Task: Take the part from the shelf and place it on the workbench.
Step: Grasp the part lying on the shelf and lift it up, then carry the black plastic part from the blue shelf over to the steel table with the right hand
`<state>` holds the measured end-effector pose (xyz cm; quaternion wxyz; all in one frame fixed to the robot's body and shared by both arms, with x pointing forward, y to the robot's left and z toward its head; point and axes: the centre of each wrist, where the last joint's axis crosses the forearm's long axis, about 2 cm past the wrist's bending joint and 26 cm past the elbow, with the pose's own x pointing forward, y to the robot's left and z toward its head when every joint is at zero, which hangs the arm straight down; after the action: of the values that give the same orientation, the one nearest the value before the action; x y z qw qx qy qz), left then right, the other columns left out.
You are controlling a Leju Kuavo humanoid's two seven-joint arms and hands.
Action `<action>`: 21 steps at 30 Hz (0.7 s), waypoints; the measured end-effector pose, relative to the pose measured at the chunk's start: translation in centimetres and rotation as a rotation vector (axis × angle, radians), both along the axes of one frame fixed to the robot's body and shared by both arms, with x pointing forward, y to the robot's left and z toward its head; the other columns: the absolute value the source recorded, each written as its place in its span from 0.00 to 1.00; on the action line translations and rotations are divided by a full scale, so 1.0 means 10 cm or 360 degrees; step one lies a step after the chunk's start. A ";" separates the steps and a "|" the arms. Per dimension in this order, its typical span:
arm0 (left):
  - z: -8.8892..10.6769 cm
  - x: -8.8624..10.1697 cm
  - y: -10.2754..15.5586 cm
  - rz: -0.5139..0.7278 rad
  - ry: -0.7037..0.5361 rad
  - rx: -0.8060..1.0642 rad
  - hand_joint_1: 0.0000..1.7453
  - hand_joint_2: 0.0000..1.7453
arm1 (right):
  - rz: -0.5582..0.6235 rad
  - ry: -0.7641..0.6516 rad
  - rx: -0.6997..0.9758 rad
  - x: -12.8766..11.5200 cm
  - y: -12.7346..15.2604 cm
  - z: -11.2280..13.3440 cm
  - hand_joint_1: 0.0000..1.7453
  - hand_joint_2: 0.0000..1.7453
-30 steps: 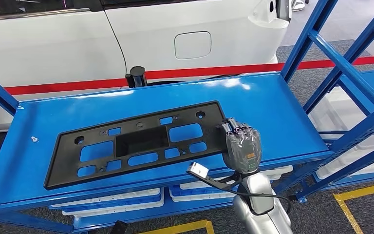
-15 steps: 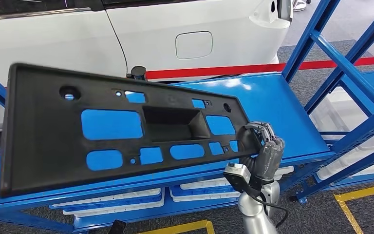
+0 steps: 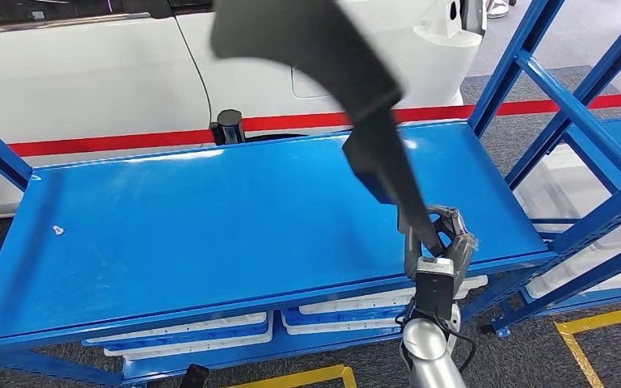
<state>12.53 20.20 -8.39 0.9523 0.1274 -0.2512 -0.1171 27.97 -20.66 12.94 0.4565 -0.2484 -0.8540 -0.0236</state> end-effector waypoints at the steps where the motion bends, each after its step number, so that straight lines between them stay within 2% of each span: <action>1: 0.00 0.00 0.00 0.0001 0.0001 -0.0001 0.00 1.00 | 0.0017 0.0018 0.0036 0.00 0.00 -0.01 1.00 1.00; 9: 0.00 -0.01 -0.02 0.0019 0.0012 -0.0009 0.00 1.00 | 0.0192 0.0159 0.0331 0.03 -0.04 -0.03 1.00 1.00; 21: 0.00 -0.02 -0.02 0.0053 0.0020 0.0007 0.00 1.00 | 0.0248 0.0260 0.0457 0.11 -0.11 -0.04 1.00 1.00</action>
<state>12.37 20.05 -8.41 0.9554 0.1330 -0.2429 -0.1026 29.11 -21.76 12.57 0.5557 -0.1151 -0.8185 -0.0895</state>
